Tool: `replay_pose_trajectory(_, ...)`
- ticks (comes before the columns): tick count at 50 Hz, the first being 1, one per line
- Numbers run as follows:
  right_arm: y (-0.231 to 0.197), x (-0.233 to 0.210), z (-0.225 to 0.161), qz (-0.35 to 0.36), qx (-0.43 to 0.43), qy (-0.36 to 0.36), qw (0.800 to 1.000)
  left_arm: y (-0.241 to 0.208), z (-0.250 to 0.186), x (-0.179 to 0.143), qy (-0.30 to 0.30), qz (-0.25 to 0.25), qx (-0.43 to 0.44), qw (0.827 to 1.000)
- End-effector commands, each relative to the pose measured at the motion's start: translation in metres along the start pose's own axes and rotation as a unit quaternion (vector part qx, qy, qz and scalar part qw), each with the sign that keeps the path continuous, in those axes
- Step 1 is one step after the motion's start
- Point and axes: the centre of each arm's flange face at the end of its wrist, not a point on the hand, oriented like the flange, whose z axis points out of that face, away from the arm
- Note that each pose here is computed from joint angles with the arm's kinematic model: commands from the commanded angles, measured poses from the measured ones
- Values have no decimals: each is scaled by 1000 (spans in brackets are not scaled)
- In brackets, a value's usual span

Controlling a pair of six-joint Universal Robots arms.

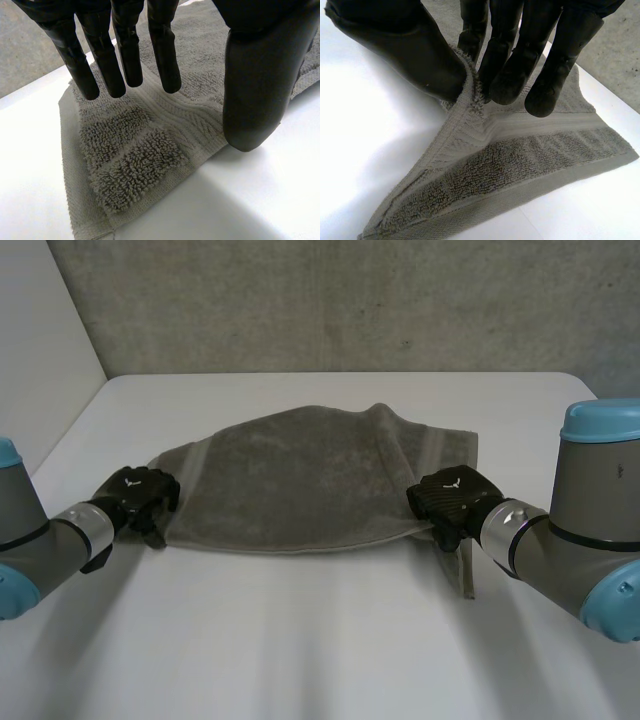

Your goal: Fold the towel.

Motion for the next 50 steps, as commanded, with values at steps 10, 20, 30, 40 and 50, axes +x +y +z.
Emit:
replay_pose_trajectory(10,2,0,2,0,-1,1,1000,5,6,1,3,-2,-4,1000)
replay_pose_trajectory(20,0,2,1,-1,2,4,1000,-11,5,-2,-3,4,7,1000)
replay_pose_trajectory(30,-28,18,-14,-6,41,32,999,-68,-23,-9,-27,27,73,997)
replay_pose_trajectory(40,-103,44,-90,-18,95,74,993,-152,-84,-14,-60,30,191,979)
replay_pose_trajectory(50,-146,67,-132,-31,120,104,987,-196,-126,-16,-67,-27,271,960)
